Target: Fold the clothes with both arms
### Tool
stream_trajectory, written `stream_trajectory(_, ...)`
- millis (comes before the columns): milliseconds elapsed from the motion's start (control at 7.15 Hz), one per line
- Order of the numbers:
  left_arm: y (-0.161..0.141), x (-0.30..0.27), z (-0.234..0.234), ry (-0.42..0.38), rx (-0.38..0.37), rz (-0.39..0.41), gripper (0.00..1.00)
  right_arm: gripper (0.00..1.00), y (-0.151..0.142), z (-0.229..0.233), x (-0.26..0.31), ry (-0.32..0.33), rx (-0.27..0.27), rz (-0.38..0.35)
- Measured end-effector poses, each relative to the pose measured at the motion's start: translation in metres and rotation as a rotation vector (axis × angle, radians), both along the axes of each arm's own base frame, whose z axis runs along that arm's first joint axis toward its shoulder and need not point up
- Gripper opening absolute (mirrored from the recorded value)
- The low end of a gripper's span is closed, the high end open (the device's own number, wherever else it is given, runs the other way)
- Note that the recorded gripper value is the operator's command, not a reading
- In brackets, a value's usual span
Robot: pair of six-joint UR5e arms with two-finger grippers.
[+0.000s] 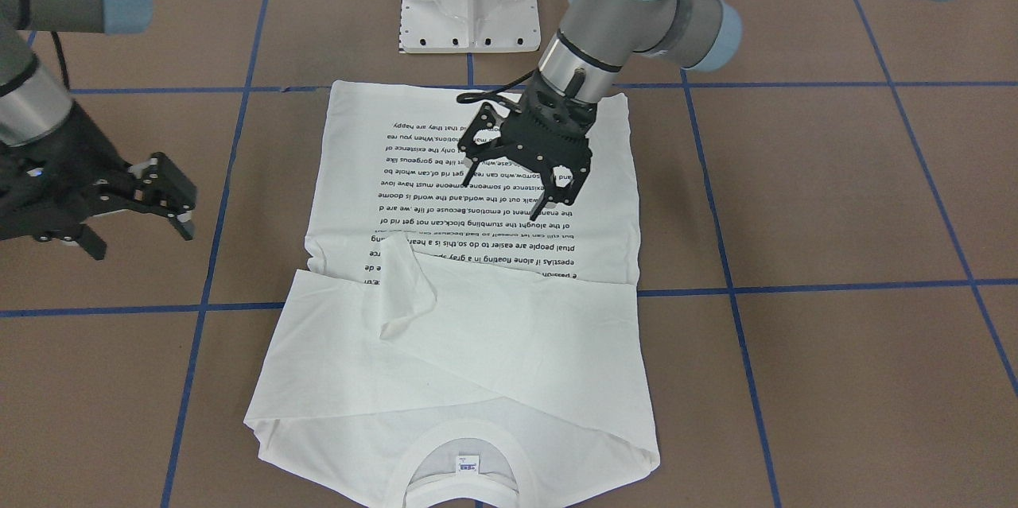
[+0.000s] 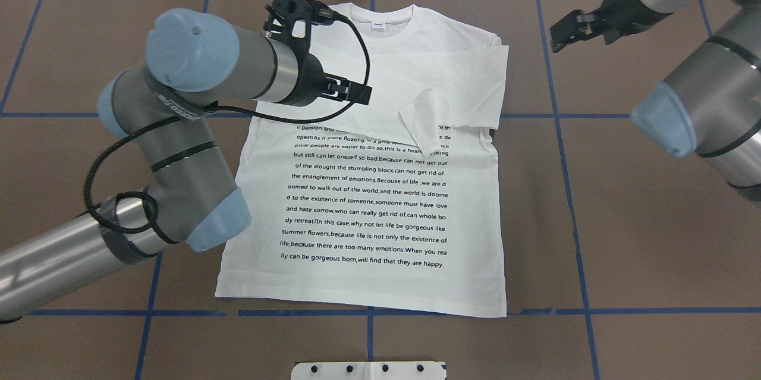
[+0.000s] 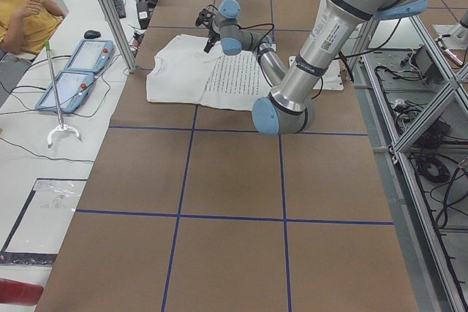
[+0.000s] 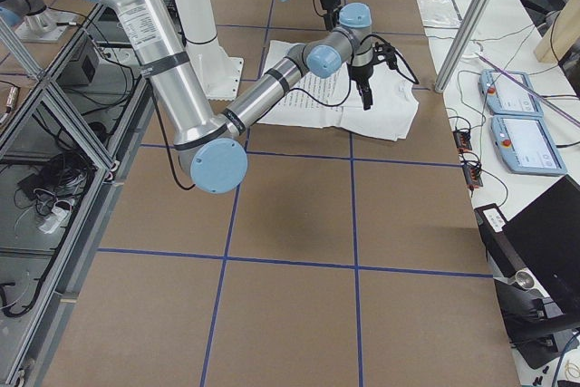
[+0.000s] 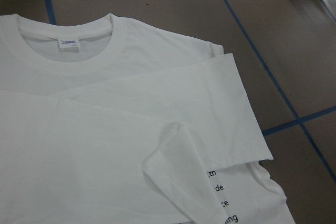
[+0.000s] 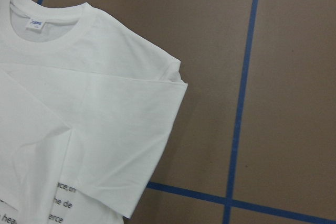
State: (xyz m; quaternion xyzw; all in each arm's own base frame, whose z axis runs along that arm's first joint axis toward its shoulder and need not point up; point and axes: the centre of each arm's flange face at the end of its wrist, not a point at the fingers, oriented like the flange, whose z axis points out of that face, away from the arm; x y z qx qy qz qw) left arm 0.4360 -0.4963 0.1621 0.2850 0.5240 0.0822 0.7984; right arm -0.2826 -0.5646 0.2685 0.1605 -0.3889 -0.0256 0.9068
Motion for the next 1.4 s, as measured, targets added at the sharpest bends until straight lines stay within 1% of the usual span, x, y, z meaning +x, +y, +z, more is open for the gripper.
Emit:
stream_trajectory(280, -0.021, -0.074, 0.045, -0.101, 0.085, 0.008, 1.0, 0.99, -0.007, -0.057, -0.123, 0.033, -0.016, 0.078)
stream_trajectory(420, -0.033, -0.111, 0.071, -0.146, 0.121, 0.031, 1.0, 0.96, -0.012, -0.08, -0.178, 0.061, -0.024, 0.114)
stream_trajectory(560, -0.039, -0.139, 0.093, -0.177, 0.151, 0.054, 1.0, 0.87, -0.016, -0.096, -0.226, 0.098, -0.03, 0.146)
stream_trajectory(700, -0.038, -0.153, 0.103, -0.189, 0.165, 0.064, 1.0, 0.75, -0.017, -0.106, -0.263, 0.131, -0.033, 0.172)
stream_trajectory(840, -0.037, -0.159, 0.107, -0.193, 0.168, 0.066, 1.0, 0.66, -0.014, -0.107, -0.288, 0.164, -0.03, 0.189)
stream_trajectory(979, -0.037, -0.161, 0.108, -0.193, 0.167, 0.065, 1.0, 0.63, -0.011, -0.099, -0.306, 0.202, -0.019, 0.2)
stream_trajectory(1119, -0.037, -0.161, 0.109, -0.193, 0.164, 0.064, 1.0, 0.63, -0.006, -0.089, -0.319, 0.236, -0.009, 0.205)
stream_trajectory(1399, -0.037, -0.162, 0.109, -0.193, 0.16, 0.059, 1.0, 0.63, 0.003, -0.073, -0.335, 0.273, 0.0, 0.201)
